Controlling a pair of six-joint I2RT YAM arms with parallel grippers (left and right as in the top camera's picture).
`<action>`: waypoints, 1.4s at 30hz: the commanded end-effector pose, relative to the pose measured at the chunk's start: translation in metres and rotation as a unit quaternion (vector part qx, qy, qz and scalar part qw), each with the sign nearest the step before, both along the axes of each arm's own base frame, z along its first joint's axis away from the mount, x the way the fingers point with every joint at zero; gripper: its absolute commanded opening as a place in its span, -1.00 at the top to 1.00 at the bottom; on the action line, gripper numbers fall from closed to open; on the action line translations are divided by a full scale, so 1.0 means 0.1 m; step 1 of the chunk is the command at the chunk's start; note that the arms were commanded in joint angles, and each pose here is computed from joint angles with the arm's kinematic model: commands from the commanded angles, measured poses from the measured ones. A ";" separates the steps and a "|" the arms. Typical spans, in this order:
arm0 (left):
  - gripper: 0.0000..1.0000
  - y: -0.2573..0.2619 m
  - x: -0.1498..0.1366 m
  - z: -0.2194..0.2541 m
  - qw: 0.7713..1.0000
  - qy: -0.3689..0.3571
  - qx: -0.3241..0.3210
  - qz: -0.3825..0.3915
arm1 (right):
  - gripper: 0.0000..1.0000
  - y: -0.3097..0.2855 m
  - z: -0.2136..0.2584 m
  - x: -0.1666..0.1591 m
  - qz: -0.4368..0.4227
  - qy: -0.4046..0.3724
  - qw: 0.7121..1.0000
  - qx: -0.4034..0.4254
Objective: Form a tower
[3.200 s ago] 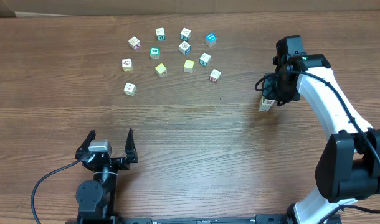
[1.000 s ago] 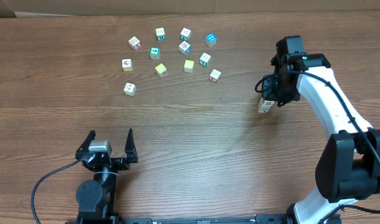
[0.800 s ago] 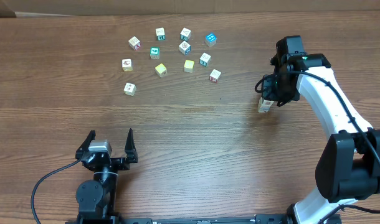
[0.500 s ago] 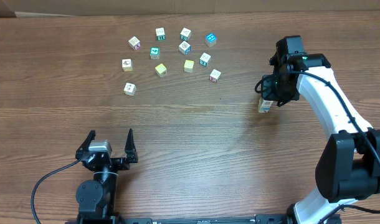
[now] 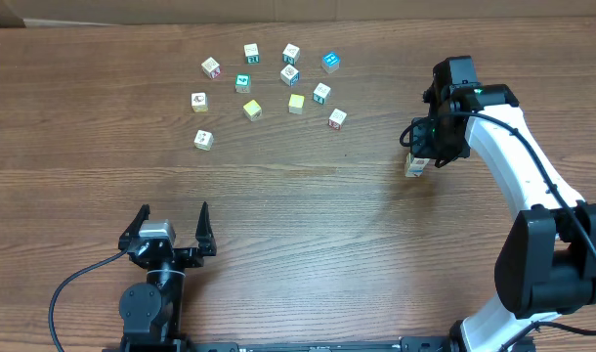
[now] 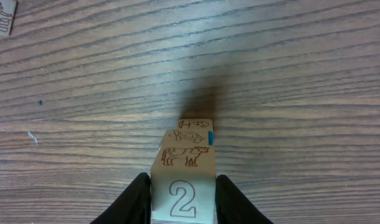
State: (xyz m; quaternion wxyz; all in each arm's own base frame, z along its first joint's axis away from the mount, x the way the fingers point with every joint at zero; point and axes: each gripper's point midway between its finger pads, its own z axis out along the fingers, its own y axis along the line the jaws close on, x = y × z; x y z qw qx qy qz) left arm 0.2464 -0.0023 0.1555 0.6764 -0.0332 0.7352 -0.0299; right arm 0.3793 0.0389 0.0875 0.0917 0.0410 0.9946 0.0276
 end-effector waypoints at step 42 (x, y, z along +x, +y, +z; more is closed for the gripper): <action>-1.00 -0.01 0.00 0.01 1.000 -0.004 0.014 -0.003 | -0.25 -0.05 -0.40 -0.04 -0.002 0.017 1.000 -0.019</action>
